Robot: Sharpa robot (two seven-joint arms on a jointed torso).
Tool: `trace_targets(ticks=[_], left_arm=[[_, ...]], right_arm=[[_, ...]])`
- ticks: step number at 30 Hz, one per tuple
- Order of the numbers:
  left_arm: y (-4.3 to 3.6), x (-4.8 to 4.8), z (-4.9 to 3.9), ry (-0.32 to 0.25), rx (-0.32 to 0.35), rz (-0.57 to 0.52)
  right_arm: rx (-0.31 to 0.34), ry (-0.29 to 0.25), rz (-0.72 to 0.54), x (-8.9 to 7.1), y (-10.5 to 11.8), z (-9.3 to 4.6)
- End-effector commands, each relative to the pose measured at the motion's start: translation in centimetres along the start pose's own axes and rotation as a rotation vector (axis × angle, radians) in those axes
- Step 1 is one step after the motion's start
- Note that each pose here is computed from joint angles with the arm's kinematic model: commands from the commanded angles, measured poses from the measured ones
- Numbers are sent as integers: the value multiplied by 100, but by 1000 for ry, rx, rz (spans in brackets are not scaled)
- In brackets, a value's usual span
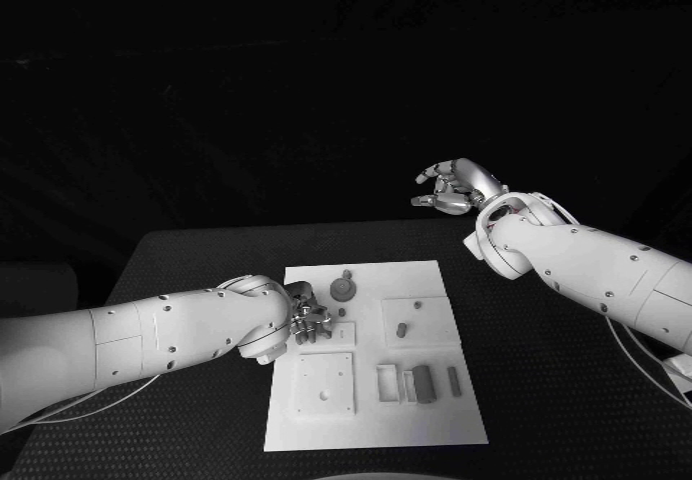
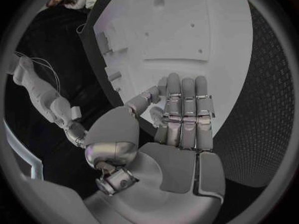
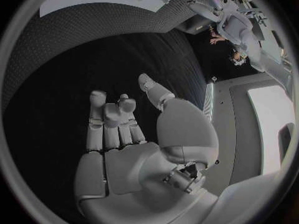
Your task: Assemble the parts on the task board
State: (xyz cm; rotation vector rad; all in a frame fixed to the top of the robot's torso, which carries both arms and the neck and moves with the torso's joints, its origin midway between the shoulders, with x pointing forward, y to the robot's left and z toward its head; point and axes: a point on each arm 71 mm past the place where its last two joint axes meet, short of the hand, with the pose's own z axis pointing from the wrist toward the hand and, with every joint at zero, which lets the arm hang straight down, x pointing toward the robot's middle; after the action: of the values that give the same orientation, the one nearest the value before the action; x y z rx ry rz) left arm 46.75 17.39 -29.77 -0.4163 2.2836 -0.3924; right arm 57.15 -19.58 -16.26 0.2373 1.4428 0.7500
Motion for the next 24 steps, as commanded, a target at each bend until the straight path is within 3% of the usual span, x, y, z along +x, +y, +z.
trace_targets(ticks=[1, 8, 24], left_arm=[[-1, 26, -7, -2, 13, 6], [47, -11, -21, -23, 20, -15], [25, 3, -26, -22, 38, -21]], right_arm=[[-11, 10, 1, 11, 10, -1], [-10, 9, 0, 9, 4, -4], [-8, 10, 0, 9, -3, -8]])
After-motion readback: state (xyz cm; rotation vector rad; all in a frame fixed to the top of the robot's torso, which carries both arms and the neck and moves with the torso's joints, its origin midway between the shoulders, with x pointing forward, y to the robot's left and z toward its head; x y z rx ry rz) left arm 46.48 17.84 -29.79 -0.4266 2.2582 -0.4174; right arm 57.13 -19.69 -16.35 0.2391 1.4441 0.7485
